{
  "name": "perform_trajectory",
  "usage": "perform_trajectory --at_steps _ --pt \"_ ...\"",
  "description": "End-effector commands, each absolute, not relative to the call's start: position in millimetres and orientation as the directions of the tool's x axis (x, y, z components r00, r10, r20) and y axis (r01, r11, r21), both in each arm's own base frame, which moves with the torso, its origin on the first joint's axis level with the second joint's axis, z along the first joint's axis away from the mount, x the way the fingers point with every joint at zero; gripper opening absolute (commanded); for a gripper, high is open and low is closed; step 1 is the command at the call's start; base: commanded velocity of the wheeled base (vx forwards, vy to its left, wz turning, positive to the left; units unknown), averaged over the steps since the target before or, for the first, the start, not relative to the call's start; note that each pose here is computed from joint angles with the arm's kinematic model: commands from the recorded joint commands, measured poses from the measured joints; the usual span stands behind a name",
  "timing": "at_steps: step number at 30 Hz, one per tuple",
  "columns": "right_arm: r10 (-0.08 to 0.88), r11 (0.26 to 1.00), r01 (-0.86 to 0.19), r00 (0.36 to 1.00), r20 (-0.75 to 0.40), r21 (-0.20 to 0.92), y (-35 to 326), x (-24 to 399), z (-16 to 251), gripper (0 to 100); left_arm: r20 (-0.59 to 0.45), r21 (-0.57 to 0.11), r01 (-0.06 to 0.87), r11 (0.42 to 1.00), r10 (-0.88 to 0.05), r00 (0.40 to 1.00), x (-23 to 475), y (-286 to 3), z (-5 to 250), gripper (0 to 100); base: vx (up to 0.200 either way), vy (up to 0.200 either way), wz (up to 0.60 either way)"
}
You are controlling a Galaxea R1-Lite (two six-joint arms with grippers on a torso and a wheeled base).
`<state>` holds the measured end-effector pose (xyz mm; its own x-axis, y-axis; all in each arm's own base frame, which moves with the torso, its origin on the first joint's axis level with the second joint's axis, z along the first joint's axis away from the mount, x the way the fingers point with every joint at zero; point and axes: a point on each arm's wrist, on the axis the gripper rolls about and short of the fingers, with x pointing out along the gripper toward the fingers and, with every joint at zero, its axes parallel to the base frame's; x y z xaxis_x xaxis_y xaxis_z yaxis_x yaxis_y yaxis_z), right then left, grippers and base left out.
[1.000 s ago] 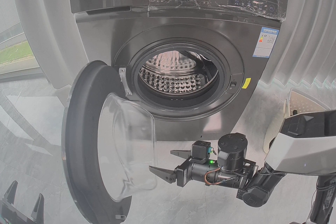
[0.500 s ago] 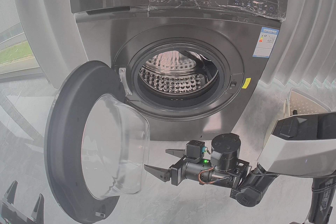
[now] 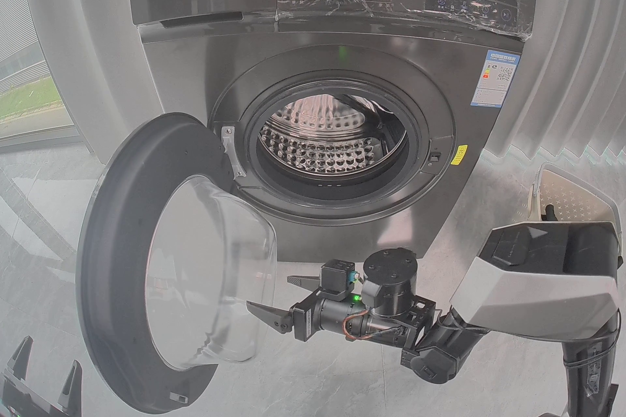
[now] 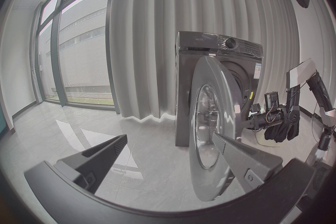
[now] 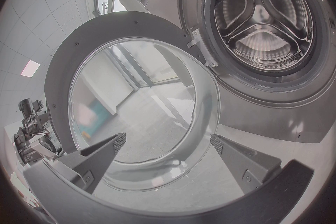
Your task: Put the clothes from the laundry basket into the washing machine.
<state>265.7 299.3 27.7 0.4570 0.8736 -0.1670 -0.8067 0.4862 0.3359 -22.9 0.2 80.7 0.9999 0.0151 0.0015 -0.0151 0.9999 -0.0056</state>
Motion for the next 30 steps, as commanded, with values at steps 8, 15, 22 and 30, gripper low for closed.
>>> perform_trajectory --at_steps 8,15,22,30 --pt "0.876 0.482 -0.810 0.456 -0.158 0.335 309.2 271.8 18.6 100 -0.005 -0.006 -0.015 1.000 0.015 1.000 -22.5 0.2 75.6 100 0.000 0.000 0.00" --pt "0.877 0.480 -0.810 0.457 -0.152 0.336 311.7 274.1 16.4 100 -0.005 -0.008 -0.015 1.000 0.015 1.000 -22.5 0.2 75.6 100 0.000 0.000 0.00" --pt "0.878 0.477 -0.813 0.460 -0.135 0.335 310.4 273.7 20.0 100 -0.005 -0.008 -0.015 1.000 0.015 1.000 -22.5 0.2 75.6 100 0.000 0.000 0.00" --pt "0.878 0.477 -0.812 0.456 -0.145 0.335 315.3 275.7 13.5 100 -0.005 -0.009 -0.015 1.000 0.015 1.000 -22.5 0.2 75.6 100 0.000 0.000 0.00"
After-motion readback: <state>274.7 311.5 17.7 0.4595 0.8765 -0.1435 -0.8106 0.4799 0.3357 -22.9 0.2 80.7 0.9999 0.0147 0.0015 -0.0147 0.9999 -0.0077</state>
